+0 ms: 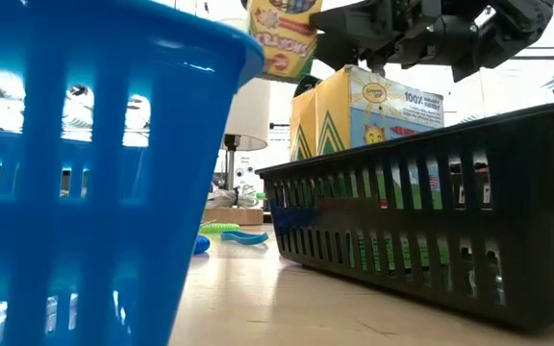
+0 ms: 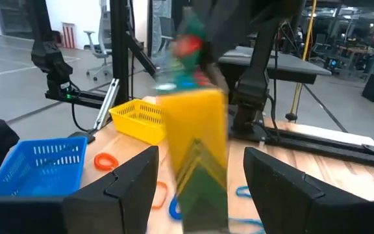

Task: Pick & Place Office Desk Supplies
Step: Put the yellow crayon box into the black bin

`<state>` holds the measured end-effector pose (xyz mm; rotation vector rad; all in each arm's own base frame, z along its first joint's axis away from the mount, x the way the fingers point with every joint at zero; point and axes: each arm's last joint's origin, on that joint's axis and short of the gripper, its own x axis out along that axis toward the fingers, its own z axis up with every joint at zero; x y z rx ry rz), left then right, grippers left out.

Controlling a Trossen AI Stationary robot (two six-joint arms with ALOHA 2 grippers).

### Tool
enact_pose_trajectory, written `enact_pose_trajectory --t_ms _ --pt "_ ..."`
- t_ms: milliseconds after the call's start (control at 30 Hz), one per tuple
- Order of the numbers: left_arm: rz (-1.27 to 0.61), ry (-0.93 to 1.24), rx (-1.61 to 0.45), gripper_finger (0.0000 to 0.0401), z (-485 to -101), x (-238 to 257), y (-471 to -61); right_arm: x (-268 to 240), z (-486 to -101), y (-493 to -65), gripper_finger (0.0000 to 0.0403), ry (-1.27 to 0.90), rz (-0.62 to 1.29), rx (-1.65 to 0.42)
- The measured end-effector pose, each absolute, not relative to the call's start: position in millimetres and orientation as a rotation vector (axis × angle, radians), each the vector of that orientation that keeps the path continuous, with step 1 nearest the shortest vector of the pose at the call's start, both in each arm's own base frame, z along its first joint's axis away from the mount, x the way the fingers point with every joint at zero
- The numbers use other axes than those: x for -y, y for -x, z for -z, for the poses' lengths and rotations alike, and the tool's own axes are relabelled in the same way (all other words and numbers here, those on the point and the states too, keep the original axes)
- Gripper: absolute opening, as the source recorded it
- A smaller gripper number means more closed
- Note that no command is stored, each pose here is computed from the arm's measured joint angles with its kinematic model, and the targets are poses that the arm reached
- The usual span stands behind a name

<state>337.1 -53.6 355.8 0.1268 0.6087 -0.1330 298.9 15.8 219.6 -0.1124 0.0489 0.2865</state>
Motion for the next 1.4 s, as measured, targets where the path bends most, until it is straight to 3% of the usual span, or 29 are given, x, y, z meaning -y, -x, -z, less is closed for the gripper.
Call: enact_pose_trajectory --t_ms 333,433,600,633,1000,1400 --pt "0.145 -0.112 -0.588 0.0001 -357.5 52.4 -338.5 -17.4 -221.5 -313.2 0.0229 0.131 -0.33 -0.053" --pt "0.146 -0.113 -0.588 0.0001 -357.5 52.6 -338.4 -18.5 -220.6 -314.2 0.0198 0.136 -0.348 -0.051" --pt "0.148 -0.12 -0.584 0.0001 -357.8 52.6 -338.6 -22.5 -220.7 -313.9 0.0102 0.151 -0.369 -0.045" --pt "0.15 -0.119 -0.584 0.0001 -357.8 52.7 -338.6 -23.8 -220.7 -313.8 0.0099 0.158 -0.373 -0.043" --pt "0.163 -0.144 -0.566 0.0017 -360.7 53.8 -336.9 -34.1 -220.6 -312.6 0.01 0.176 -0.427 -0.035" --pt "0.109 -0.202 -0.655 0.0053 -380.0 64.9 -289.4 -47.3 -216.4 -310.2 0.01 0.163 -0.487 -0.075"
